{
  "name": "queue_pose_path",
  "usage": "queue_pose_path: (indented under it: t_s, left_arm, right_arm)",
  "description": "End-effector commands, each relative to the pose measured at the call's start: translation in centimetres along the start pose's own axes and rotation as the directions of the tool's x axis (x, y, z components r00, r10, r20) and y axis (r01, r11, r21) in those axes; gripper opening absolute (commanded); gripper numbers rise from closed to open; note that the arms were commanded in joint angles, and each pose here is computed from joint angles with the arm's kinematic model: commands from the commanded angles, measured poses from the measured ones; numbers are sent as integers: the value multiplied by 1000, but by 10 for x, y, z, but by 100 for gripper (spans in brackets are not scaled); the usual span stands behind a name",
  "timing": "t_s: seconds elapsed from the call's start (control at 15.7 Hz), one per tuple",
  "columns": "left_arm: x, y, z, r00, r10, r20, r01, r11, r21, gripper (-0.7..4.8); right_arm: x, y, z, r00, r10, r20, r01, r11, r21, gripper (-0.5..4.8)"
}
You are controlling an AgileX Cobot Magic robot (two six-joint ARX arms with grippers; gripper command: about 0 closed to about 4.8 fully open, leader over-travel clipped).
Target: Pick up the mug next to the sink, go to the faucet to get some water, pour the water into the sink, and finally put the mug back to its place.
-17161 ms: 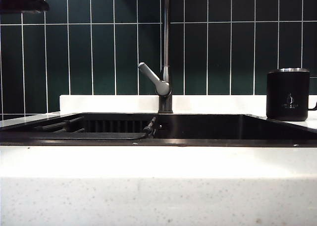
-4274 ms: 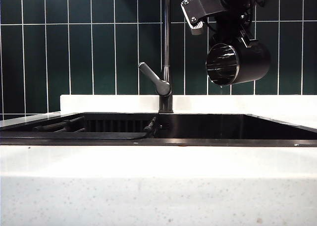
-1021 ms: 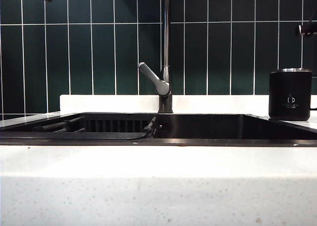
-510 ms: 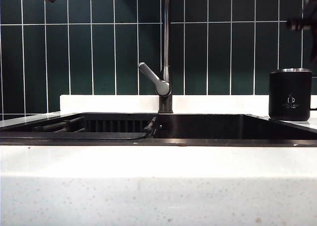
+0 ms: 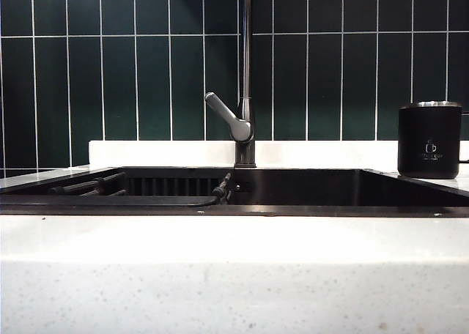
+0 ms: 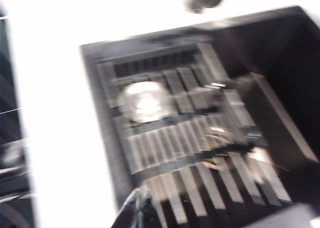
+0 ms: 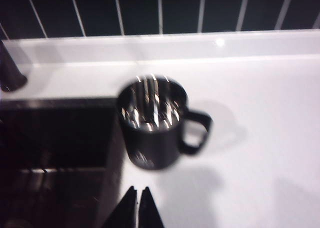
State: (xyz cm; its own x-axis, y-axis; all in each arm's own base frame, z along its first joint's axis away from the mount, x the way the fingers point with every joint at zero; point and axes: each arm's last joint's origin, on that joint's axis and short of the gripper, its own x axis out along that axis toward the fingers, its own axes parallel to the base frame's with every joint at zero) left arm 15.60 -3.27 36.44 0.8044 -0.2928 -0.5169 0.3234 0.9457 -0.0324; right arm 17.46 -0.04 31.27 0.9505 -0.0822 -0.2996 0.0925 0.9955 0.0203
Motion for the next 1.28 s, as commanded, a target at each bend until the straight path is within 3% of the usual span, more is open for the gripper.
queue_pose_path:
  t_s: [0.06, 0.26, 0.38, 0.64, 0.96, 1.28]
  left_arm:
    - [-11, -2, -18, 995, 31, 91, -30, 999, -13, -6]
    - [-8, -3, -45, 995, 30, 97, -28, 999, -23, -6]
    - [-2, -3, -64, 995, 29, 98, -23, 997, -67, -6]
    - [11, -3, -95, 983, 30, 181, -8, 993, -121, -6]
    - [19, -2, -119, 981, 42, 191, -15, 990, -139, -6]
    - [17, -3, -125, 977, 38, 209, 0, 984, -179, -6]
  right_arm:
    - [-12, -3, -7, 997, -43, 58, 42, 999, 8, 22]
    - [-19, -5, -26, 997, -42, 62, 42, 999, 12, 22]
    - [-29, -5, -40, 996, -37, 87, 36, 999, 15, 22]
    - [-47, -6, -69, 984, -5, 176, 2, 1000, 18, 22]
    - [-62, -10, -103, 961, -2, 276, -6, 1000, 26, 22]
    - [-69, -11, -111, 958, -1, 288, -7, 1000, 29, 41]
